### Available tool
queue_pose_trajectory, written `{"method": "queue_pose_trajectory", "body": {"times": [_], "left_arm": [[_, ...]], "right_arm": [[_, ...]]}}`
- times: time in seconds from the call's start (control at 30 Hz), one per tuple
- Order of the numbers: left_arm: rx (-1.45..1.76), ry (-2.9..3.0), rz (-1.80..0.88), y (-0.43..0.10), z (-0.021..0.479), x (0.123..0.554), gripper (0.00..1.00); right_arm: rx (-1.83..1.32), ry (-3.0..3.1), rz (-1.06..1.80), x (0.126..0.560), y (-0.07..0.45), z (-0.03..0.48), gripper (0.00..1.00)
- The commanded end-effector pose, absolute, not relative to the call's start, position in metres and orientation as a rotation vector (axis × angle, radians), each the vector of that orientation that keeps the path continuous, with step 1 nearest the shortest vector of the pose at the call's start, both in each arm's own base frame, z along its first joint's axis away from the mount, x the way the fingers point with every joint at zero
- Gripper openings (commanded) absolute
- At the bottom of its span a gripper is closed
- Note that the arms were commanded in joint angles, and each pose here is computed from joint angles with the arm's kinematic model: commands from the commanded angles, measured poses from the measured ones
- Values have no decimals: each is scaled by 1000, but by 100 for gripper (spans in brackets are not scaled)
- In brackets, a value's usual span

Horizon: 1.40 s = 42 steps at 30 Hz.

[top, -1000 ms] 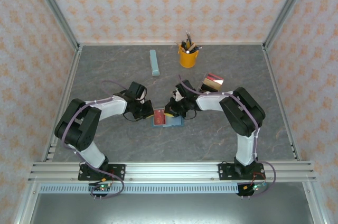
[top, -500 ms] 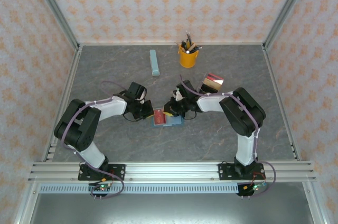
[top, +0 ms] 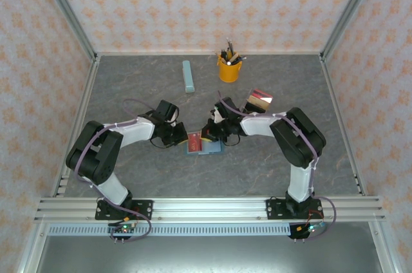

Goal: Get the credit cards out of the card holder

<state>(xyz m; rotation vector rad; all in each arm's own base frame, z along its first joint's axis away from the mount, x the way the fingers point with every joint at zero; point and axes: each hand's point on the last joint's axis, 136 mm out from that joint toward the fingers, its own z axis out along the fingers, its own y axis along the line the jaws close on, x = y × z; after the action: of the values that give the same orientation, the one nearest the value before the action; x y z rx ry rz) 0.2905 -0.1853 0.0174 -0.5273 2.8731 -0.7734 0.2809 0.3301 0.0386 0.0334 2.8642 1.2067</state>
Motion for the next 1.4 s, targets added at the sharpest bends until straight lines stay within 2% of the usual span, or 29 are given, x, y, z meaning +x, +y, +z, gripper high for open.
{"method": "queue_pose_trajectory", "body": {"times": [0.0,0.27,0.6,0.8,1.0,1.37], "left_arm": [[-525,2943,-648,-174,10,276,14],[-473,2879,-740,-185,34,289,13],[-426,2843,-877,-200,48,290,4],[-409,2870,-929,-209,41,287,2],[-436,2940,-800,-200,20,281,0],[-529,3031,-606,-177,-13,263,0]], "right_arm": [[-51,2852,1107,281,318,54,0],[-35,2867,1080,284,316,50,0],[0,2903,1059,287,319,41,0],[35,2952,1059,284,319,33,16],[55,2992,1007,282,315,24,24],[0,2971,1153,280,333,29,23]]}}
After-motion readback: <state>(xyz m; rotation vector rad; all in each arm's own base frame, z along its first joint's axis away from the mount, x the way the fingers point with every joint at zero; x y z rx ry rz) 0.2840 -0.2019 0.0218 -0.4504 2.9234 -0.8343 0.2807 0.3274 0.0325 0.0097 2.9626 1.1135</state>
